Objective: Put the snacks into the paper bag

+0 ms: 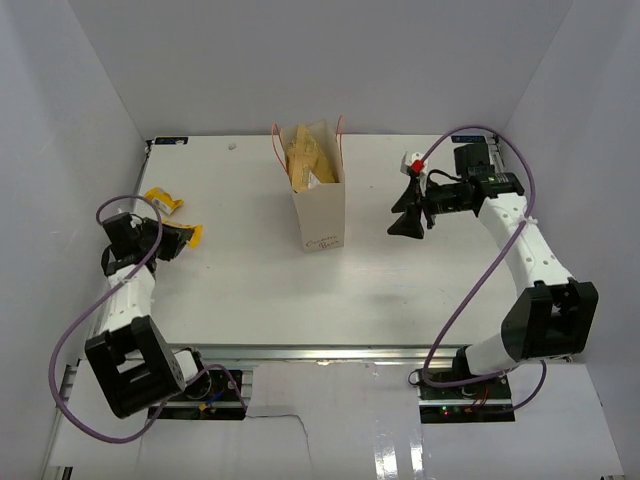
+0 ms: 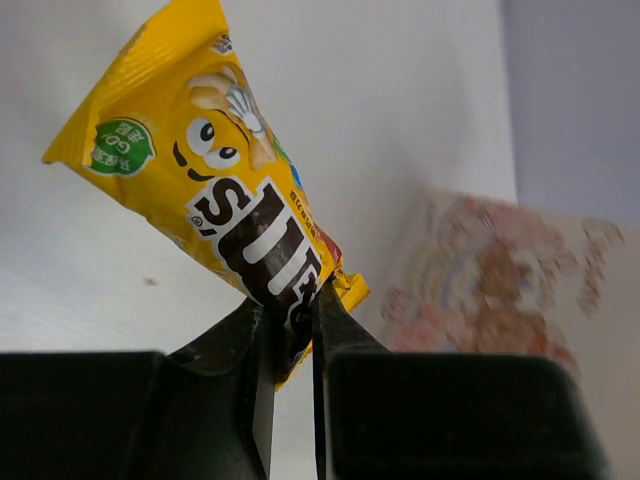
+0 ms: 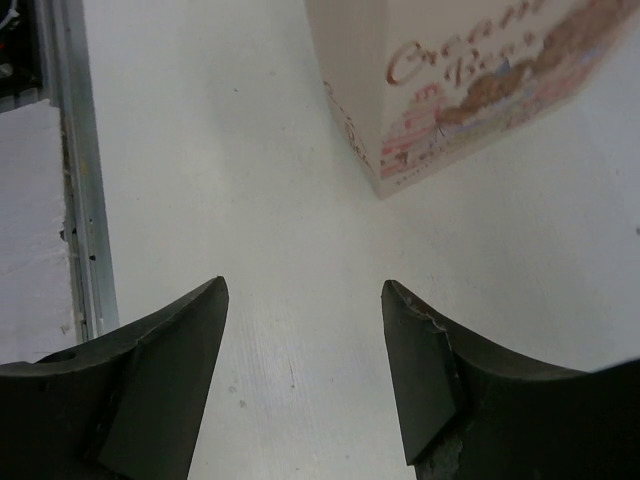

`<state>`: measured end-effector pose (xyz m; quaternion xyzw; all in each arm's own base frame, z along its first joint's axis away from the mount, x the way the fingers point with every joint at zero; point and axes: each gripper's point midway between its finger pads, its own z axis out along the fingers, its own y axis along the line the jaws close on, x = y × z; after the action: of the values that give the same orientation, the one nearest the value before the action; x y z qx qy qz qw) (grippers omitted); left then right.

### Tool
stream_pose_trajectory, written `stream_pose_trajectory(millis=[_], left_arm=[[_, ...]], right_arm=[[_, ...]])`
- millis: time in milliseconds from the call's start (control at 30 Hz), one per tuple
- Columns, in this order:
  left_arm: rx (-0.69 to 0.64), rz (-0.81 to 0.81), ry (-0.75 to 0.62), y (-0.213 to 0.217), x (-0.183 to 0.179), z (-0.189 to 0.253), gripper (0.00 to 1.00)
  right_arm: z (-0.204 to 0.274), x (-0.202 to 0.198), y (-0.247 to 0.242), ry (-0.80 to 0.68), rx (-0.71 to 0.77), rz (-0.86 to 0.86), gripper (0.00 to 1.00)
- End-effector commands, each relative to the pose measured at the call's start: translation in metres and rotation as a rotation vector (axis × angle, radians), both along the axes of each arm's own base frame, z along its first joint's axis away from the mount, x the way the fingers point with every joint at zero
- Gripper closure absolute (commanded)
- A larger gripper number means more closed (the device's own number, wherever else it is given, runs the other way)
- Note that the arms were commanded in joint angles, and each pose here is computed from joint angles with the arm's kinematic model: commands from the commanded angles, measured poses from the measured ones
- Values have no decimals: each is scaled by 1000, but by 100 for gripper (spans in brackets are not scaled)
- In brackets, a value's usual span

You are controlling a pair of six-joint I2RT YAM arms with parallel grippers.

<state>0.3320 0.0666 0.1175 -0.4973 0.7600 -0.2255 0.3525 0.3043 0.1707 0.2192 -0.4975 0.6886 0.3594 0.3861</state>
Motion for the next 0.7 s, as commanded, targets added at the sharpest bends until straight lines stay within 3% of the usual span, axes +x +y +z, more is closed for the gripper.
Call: stream_pose_trajectory(millis=[0,133,300,400,433,567,667], left_arm=[[60,-528,-476,-84,7,90,100],[84,-899,-692,-166,-22,127,100],[182,-1060,-838,-215,-58,152,100],[219,-1119,-931,-235,-86,167,100],[221,-1133,-952,-238,-94,169,100],[205,-1191,-1034,-250,-130,180,100],[181,-1204,-1059,-254,-146,184,100]], right_arm=[[42,-36,28,-87,78,180,31],[56,-80,76,-55,80,351,31],[83,-97,124,3,97,379,32],[106,-90,153,94,155,298,33],[111,-91,161,216,173,225,34],[133,-61,193,290,274,-22,32],[143,-60,216,381,305,-84,31]])
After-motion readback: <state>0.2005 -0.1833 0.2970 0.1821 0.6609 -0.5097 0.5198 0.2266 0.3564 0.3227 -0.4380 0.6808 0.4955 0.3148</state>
